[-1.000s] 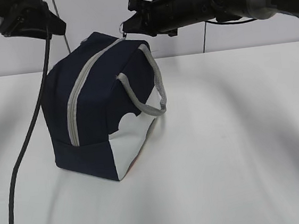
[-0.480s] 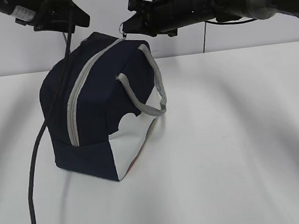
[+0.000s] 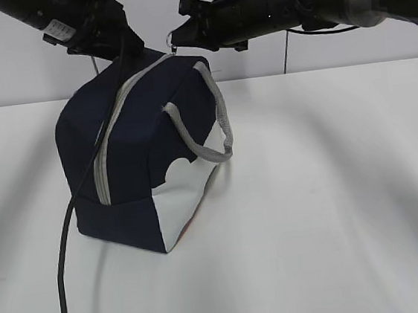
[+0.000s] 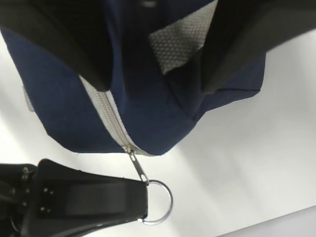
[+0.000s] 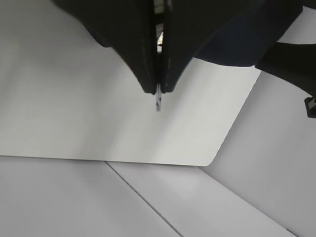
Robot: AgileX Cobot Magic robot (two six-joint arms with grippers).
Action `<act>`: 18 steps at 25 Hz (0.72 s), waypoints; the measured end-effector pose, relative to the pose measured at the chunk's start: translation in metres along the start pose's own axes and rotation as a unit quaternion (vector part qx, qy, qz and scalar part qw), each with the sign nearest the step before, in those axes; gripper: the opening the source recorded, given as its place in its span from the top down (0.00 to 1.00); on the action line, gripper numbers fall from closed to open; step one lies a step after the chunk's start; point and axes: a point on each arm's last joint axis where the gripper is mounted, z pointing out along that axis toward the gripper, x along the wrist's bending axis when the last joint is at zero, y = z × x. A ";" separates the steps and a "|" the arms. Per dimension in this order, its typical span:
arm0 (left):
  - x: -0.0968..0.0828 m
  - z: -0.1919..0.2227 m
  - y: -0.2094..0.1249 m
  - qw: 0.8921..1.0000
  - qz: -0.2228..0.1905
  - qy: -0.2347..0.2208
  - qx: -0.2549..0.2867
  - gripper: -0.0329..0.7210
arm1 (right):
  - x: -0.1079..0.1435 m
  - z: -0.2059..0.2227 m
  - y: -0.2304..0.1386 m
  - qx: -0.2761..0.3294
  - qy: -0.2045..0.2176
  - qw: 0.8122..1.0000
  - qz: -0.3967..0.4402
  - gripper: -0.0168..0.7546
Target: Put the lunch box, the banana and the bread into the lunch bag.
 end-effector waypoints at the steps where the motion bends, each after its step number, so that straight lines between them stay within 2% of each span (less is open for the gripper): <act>1: 0.000 0.000 0.000 1.000 0.000 0.000 0.000 0.43 | 0.000 0.000 0.000 0.000 0.000 1.000 0.000 1.00; 7: 0.000 0.000 0.000 1.000 -0.001 -0.002 0.000 0.59 | 0.000 0.000 0.000 0.000 0.000 1.000 0.003 1.00; 13: -0.005 0.003 0.000 1.000 0.008 0.000 0.007 0.66 | 0.000 0.000 0.000 0.001 0.001 1.000 0.004 1.00; 16: -0.006 0.007 -0.002 1.000 0.008 -0.003 0.013 0.86 | 0.000 0.000 0.000 0.001 0.001 1.000 0.004 1.00; 18: -0.006 0.009 -0.002 1.000 0.008 -0.003 0.015 0.91 | 0.000 0.000 0.000 0.002 0.002 1.000 0.004 1.00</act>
